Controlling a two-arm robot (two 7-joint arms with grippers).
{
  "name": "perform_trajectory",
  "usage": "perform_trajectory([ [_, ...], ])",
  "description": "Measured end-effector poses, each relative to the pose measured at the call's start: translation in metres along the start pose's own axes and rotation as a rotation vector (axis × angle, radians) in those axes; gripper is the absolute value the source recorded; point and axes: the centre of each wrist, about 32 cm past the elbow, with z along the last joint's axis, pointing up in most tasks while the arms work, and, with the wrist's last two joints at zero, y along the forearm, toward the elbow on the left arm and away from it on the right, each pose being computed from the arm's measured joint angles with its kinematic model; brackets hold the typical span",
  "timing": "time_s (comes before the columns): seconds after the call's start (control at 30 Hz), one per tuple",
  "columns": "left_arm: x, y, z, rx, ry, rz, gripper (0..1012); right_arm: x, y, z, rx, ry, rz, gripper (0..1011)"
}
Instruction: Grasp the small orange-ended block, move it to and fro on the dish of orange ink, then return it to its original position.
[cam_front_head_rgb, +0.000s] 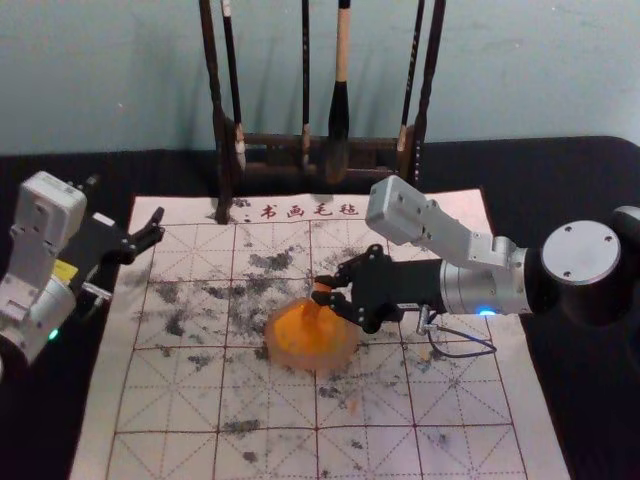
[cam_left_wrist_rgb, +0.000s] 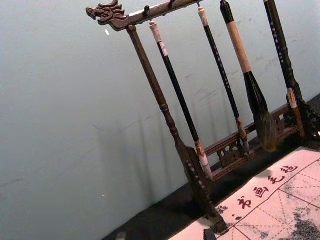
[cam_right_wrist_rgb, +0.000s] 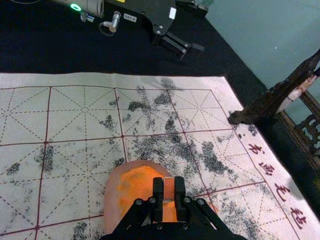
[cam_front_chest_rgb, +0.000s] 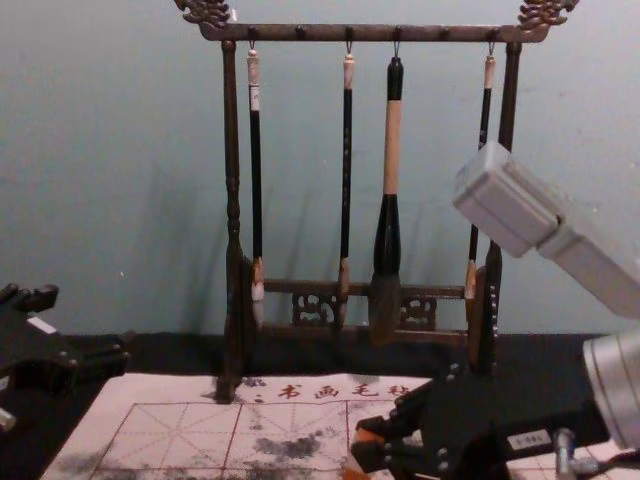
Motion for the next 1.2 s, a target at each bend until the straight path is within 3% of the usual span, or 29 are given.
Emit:
perform_trajectory([
  [0.67,0.0000,0.0000,0.0000,0.000,0.000,0.000,1001,0.003,-0.012,0.005,0.026,0.005,-0.027,136],
  [1.2,0.0000,0.0000,0.0000,0.000,0.000,0.000,1001,0.008,-0.055,0.021,0.106,0.057,-0.107,136],
])
